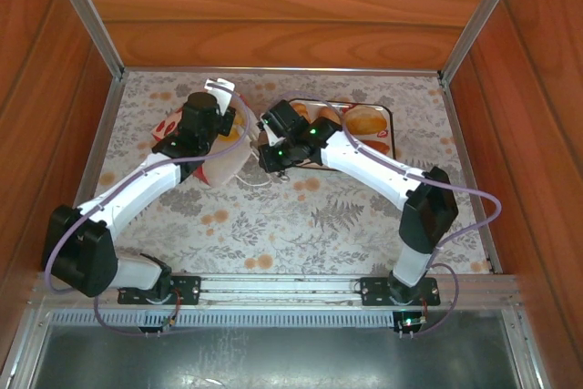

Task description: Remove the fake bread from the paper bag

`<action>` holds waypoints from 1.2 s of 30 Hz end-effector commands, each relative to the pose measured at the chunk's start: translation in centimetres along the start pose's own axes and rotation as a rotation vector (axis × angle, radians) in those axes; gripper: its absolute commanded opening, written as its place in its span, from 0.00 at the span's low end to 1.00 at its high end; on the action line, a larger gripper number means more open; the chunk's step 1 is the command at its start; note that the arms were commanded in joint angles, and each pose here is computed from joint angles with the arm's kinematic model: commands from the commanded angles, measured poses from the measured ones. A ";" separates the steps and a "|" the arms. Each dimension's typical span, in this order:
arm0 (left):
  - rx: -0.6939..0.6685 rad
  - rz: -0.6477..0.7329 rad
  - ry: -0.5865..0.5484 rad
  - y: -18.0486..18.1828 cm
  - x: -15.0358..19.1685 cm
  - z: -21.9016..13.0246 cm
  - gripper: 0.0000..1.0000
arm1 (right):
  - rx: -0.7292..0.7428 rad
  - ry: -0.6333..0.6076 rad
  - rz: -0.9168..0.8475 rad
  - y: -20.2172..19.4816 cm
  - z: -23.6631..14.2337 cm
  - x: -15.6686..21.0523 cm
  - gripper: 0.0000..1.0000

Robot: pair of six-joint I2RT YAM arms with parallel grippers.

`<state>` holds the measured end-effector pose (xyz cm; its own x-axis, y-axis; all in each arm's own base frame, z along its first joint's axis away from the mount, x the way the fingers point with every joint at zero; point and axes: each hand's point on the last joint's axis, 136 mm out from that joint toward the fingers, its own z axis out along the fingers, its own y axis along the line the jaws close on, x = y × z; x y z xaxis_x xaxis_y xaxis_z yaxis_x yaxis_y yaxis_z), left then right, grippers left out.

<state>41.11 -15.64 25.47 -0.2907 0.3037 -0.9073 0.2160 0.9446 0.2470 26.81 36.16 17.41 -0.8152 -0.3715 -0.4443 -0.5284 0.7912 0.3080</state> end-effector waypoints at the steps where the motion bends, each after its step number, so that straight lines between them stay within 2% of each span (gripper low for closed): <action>1: -0.032 -0.018 -0.026 0.6 -1.6 0.1 0.00 | 0.026 -0.045 -0.006 0.1 -1.5 -0.4 0.00; 8: -0.068 -0.019 -0.004 1.1 -1.8 0.7 0.00 | 0.054 -0.055 -0.024 -0.2 -2.8 0.1 0.00; 12: -0.101 -0.007 0.026 1.5 -1.6 1.3 0.00 | 0.041 -0.102 -0.023 -0.1 -5.4 0.4 0.00; 25: -0.134 -0.029 0.087 2.2 0.0 3.9 0.00 | 0.150 -0.144 0.050 -3.3 -9.3 3.6 0.00; 31: -0.153 -0.029 0.114 3.0 1.1 4.4 0.00 | 0.226 -0.141 0.074 -5.0 -10.6 4.8 0.00; 36: -0.158 -0.030 0.119 3.3 1.5 3.9 0.00 | 0.357 -0.114 0.085 -7.4 -11.2 6.0 0.00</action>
<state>45.28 -13.31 23.62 -0.3920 0.2923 -0.8723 0.0830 0.9555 0.2829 22.94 24.82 22.00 -0.8108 -0.2725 -0.5181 -0.3886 0.9124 0.1284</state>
